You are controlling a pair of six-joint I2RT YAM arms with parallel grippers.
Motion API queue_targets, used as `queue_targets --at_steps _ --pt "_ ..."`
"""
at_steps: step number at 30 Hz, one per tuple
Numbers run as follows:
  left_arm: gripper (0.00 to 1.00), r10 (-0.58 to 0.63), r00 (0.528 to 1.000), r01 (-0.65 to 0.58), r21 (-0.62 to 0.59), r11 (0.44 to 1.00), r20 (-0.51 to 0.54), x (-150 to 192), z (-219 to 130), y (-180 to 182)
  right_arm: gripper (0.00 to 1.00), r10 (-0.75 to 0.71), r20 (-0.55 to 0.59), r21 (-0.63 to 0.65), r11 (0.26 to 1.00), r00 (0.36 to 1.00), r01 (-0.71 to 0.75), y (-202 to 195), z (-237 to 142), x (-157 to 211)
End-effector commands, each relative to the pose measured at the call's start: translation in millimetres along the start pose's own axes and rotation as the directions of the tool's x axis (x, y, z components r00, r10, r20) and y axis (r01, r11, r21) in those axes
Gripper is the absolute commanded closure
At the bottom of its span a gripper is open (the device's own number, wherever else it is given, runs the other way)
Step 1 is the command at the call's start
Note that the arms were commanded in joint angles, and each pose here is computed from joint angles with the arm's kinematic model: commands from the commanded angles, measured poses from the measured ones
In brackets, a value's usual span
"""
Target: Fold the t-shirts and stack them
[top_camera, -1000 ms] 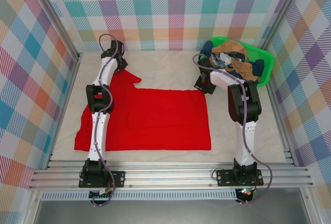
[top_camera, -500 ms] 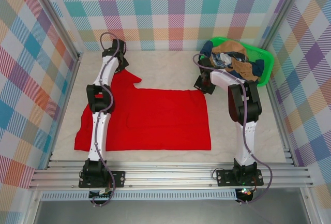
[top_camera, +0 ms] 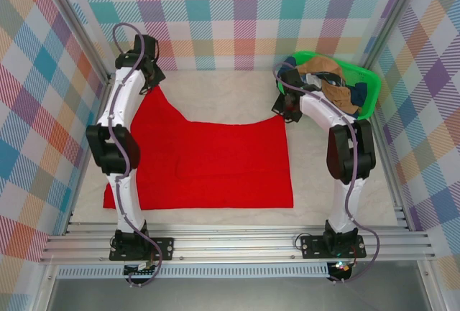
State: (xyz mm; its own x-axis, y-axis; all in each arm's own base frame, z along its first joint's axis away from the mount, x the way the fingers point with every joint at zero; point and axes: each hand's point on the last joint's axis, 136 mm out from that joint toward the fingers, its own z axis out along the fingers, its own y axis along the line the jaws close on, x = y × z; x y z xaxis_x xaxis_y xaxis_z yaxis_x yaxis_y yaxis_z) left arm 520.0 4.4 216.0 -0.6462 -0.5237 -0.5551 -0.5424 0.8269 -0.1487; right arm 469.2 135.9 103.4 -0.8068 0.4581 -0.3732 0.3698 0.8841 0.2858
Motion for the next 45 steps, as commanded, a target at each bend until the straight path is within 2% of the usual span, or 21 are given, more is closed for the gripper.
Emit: queue_targets --at_steps 1,5,12,17,21,26,34,40,45 --pt "1.0 0.005 0.999 -0.004 0.015 1.0 -0.034 22 -14 9 1.0 -0.022 -0.039 -0.009 1.0 0.999 0.021 -5 -13 15" --pt "1.0 0.006 0.998 -0.007 -0.013 1.0 -0.056 48 -38 37 1.0 -0.015 -0.072 -0.027 1.0 0.997 0.013 -12 -23 32" --pt "1.0 0.045 0.999 -0.047 -0.13 0.99 -0.016 87 -88 108 1.0 -0.03 -0.133 -0.023 0.999 0.991 0.027 -34 -38 64" --pt "1.0 0.016 1.0 -0.015 -0.202 0.979 0.005 124 -115 158 1.0 -0.031 -0.187 -0.016 0.999 0.982 0.029 -52 -43 91" --pt "1.0 -0.027 1.0 0.026 -0.259 0.965 -0.001 156 -121 191 1.0 -0.036 -0.225 0.006 0.999 0.974 0.038 -67 -45 110" --pt "1.0 -0.071 0.997 0.059 -0.341 0.938 -0.022 192 -110 222 1.0 -0.016 -0.281 0.042 0.999 0.96 0.03 -86 -37 134" --pt "1.0 -0.084 0.996 0.09 -0.43 0.898 0.033 200 -114 248 1.0 0.002 -0.309 0.109 0.993 0.951 0.033 -105 -30 148" --pt "1.0 -0.061 0.995 0.089 -0.469 0.879 0.075 194 -120 258 1.0 -0.005 -0.297 0.115 0.992 0.955 0.041 -107 -34 146" --pt "1.0 -0.062 0.996 0.082 -0.484 0.871 0.057 200 -118 261 1.0 0.001 -0.306 0.114 0.993 0.952 0.036 -109 -36 151"
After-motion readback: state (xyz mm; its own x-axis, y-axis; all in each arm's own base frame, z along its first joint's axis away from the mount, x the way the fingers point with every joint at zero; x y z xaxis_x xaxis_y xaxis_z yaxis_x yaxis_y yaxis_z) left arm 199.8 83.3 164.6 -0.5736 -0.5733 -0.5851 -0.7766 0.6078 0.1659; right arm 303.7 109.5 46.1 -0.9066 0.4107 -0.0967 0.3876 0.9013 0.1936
